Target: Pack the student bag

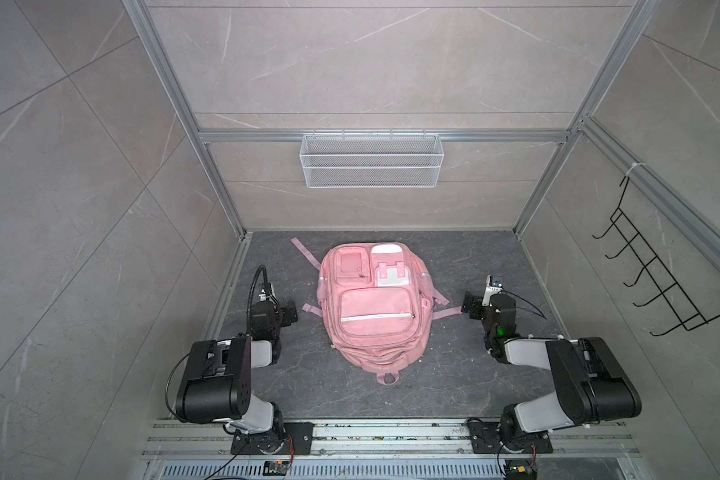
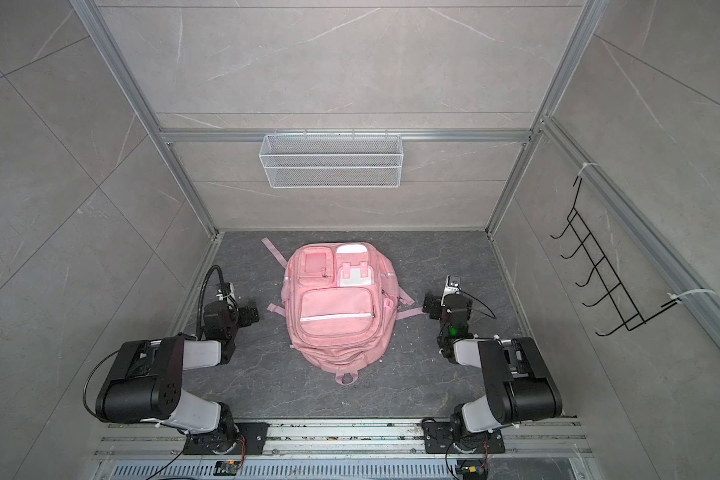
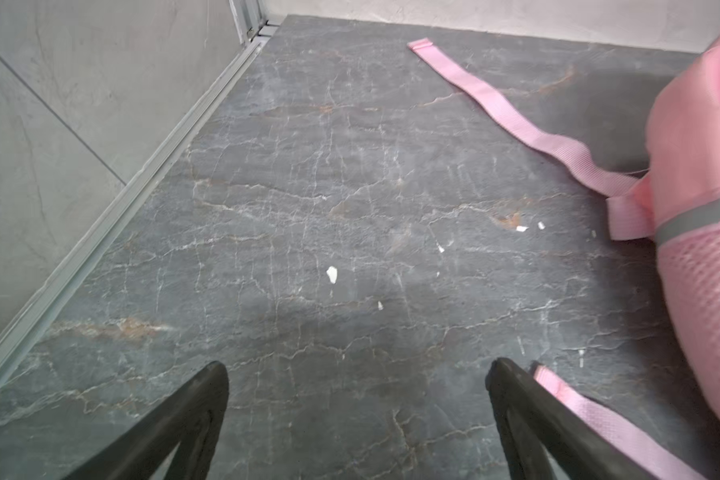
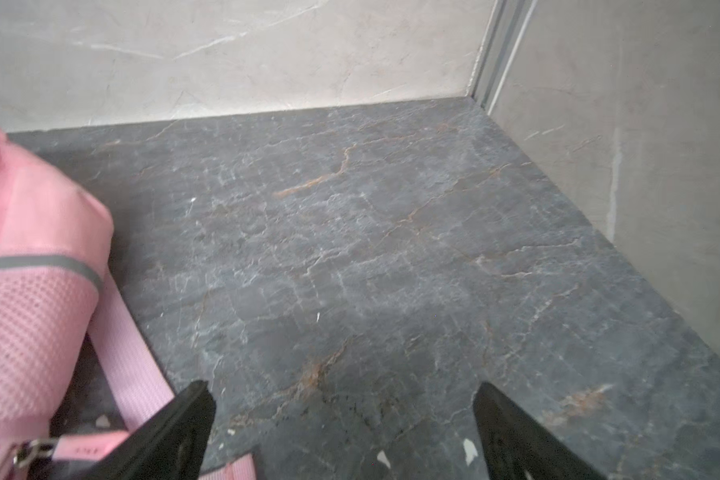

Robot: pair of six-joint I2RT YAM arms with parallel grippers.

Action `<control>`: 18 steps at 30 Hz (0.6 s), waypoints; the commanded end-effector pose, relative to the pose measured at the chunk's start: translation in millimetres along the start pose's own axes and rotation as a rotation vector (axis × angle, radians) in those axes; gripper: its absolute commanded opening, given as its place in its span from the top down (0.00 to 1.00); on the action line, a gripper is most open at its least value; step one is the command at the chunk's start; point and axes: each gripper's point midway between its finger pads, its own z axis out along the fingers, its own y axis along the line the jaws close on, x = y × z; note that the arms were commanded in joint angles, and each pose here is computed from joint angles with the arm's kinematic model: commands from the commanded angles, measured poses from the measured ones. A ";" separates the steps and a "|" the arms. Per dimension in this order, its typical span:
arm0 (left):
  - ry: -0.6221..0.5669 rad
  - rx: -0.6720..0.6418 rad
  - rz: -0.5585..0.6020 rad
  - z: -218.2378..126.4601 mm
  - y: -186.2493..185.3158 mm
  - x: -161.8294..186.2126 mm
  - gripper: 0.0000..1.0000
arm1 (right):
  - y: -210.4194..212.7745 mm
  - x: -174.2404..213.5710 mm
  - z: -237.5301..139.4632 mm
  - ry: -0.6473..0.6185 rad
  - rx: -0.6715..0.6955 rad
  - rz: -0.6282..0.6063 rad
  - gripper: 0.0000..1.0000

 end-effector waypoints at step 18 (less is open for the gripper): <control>-0.081 0.022 0.007 -0.5 -3.8 -22.4 0.00 | 13.7 -17.5 -1.8 -0.084 -0.086 -0.021 0.00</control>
